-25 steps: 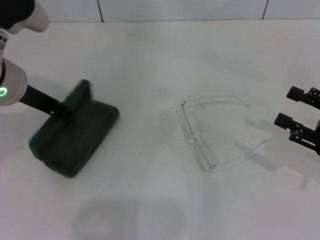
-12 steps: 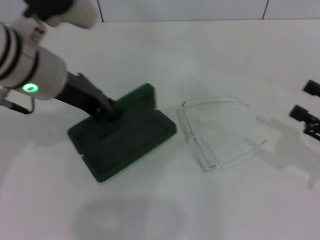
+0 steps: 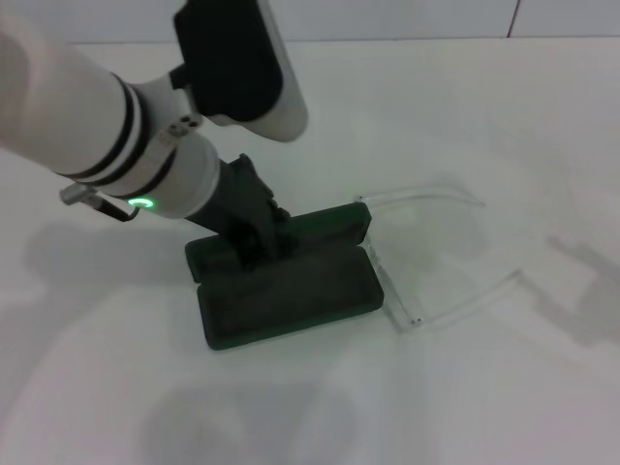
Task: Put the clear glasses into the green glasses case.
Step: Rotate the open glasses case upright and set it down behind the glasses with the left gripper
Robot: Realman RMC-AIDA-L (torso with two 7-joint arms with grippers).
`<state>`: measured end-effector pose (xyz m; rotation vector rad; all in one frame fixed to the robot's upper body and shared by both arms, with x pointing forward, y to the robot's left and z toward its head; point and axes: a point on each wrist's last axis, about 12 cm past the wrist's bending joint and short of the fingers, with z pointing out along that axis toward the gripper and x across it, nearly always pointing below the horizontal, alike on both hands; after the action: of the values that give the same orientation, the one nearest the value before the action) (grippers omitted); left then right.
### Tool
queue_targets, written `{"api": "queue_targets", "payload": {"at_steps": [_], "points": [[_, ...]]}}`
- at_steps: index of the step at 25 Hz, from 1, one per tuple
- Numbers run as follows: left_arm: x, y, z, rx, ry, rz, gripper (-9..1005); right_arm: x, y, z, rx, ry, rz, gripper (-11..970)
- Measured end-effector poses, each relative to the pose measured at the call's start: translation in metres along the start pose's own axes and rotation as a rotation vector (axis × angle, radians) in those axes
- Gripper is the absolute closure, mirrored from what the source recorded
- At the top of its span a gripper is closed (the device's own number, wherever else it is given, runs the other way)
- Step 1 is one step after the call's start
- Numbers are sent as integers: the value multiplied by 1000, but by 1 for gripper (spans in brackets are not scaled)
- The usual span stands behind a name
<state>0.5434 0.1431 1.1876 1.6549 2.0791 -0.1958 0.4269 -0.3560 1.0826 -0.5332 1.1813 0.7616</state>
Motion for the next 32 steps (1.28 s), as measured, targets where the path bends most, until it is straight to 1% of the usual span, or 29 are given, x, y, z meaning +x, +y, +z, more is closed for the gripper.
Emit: {"api": "queue_targets", "payload": {"at_steps": [4,9,13,17,23,32], "points": [[-7,-2,6,-10,-16,79,787,0,4,-9,28,2,5,316],[-21,-10,16,-22,-51,177,786,-1,6,-15,58,-7,3,316],[-34,-16,26,-11,-70,241,786,-1,5,-17,68,-10,0,316],[-42,-18,29,15,-96,286,785,-1,5,-17,73,-5,-2,316],[-45,-13,31,18,-108,310,784,0,5,-19,82,1,-12,316],[-48,-8,32,-23,-126,314,782,1,5,-19,93,5,-13,315]]}}
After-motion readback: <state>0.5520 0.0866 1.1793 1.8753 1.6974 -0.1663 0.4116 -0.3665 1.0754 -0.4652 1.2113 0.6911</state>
